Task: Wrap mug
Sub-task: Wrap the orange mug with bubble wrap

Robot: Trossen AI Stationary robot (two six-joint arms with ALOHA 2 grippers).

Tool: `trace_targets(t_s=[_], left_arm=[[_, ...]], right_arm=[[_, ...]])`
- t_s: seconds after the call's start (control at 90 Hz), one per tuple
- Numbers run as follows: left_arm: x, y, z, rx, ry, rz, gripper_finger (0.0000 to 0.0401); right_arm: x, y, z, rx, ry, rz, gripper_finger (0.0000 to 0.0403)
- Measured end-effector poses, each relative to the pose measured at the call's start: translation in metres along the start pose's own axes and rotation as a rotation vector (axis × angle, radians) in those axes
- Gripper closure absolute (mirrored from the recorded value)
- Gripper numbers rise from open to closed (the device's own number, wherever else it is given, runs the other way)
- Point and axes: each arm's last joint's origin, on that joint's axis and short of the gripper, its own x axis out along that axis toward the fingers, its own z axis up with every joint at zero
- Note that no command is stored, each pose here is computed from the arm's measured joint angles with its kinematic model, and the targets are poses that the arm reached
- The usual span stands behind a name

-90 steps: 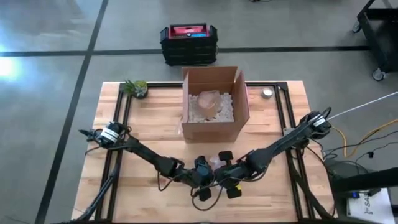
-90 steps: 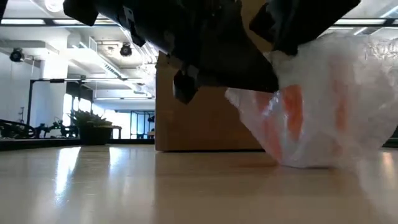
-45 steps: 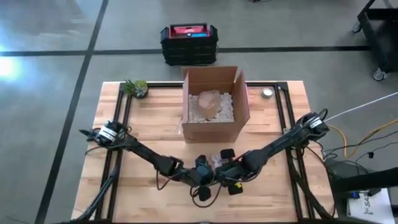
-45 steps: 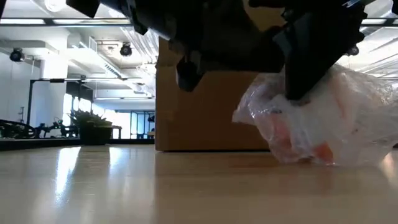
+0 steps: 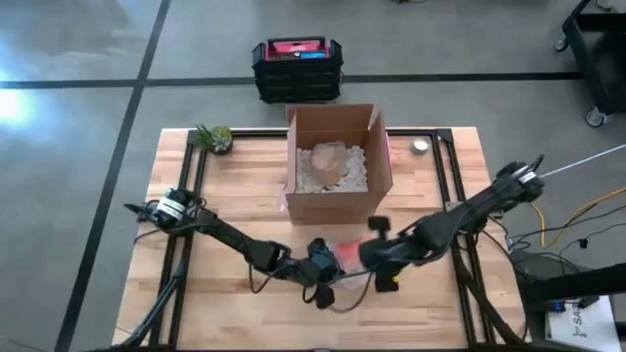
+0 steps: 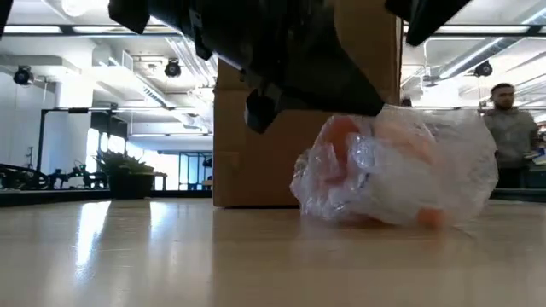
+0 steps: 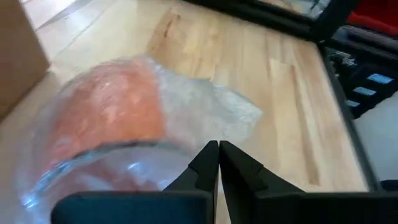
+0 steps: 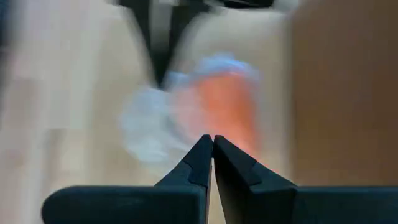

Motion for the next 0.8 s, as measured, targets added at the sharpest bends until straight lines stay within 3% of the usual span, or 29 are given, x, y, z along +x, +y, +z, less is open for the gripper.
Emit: trace_targets(t_s=[0.1,0.267,0.411,0.589,0.8], left_arm=[[-0.004,0.002,-0.002,-0.001,0.041,0.023,0.0401],[-0.020,-0.004,0.007,-0.001,0.050,0.015,0.0401],[-0.032,-0.006,0.012,0.014,0.065,0.035,0.0401],[-0.022,0.003,-0.004,0.082,0.142,0.120,0.0401],[-0.011,0.011,-0.001,0.094,0.067,0.177,0.0401]], right_arm=[[0.011,-0.008,-0.021,0.046,0.016,-0.057,0.0401],[0.046,-0.007,-0.049,0.103,-0.041,-0.034,0.0401],[0.063,0.000,-0.051,0.123,-0.160,0.019,0.0401],[0.079,-0.001,-0.057,0.118,-0.117,-0.016,0.0401],[0.093,0.004,-0.056,0.138,-0.123,-0.041,0.0401]])
